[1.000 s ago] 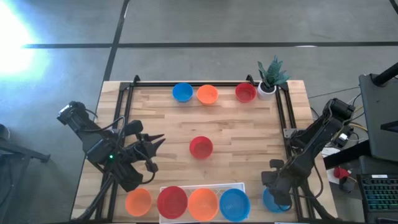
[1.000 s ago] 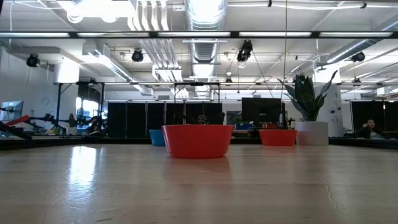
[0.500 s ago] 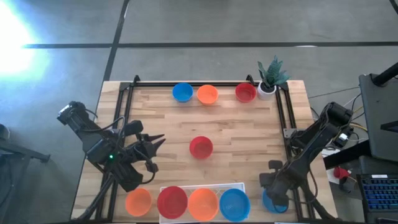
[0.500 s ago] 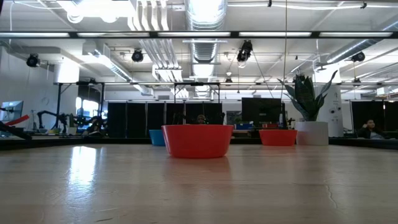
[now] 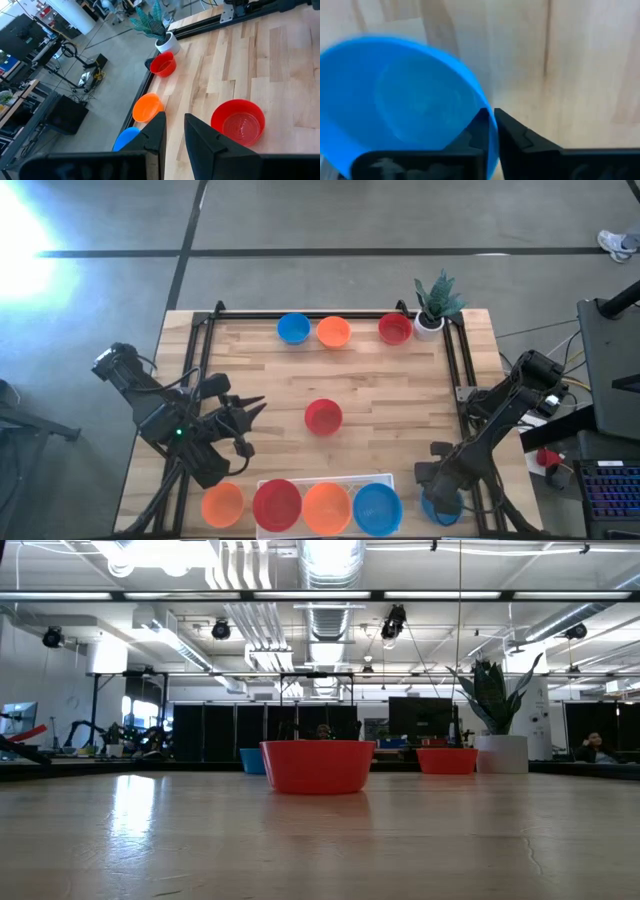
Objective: Pick & Place Mini bowls
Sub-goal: Stack the bottom blue bowl on top of the other blue bowl on the shelf
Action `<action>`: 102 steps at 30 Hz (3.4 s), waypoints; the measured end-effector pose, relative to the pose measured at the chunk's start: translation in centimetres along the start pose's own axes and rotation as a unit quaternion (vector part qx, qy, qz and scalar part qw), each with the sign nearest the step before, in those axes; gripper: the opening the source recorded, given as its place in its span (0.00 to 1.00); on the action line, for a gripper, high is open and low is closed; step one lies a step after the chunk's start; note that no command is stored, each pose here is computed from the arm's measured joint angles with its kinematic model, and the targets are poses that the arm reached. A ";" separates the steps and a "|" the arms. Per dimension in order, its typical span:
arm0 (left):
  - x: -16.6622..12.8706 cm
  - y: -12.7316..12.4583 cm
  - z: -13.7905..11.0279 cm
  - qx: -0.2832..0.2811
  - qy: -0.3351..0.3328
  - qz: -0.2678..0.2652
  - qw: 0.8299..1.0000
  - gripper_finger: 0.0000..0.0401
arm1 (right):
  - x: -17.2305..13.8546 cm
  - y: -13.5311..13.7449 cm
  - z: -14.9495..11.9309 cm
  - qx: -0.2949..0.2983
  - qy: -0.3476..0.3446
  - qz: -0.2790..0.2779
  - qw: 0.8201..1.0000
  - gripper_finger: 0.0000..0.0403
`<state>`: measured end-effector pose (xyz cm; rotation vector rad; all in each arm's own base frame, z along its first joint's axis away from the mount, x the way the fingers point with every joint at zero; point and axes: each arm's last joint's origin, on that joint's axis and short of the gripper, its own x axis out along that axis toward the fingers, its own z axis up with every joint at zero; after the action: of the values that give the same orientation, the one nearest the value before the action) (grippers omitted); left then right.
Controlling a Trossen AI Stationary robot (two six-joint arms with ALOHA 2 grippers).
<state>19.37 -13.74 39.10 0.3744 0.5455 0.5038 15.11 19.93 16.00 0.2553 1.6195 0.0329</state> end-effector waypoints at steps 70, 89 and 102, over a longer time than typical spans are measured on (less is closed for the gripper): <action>0.0 -0.2 0.1 0.005 0.006 -0.022 1.000 0.16 | -21.2 5.6 13.1 0.015 -0.105 0.067 0.992 0.02; 0.0 -0.2 0.1 0.005 0.006 -0.023 1.000 0.16 | -20.2 5.2 13.9 0.001 -0.106 0.045 0.993 0.02; 0.0 -0.2 0.1 0.005 0.006 -0.023 1.000 0.16 | -19.3 5.2 14.0 0.001 -0.089 0.049 0.995 0.02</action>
<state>19.52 -13.96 39.09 0.3674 0.5668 0.4603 30.51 19.57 34.96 0.3296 1.4294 0.0807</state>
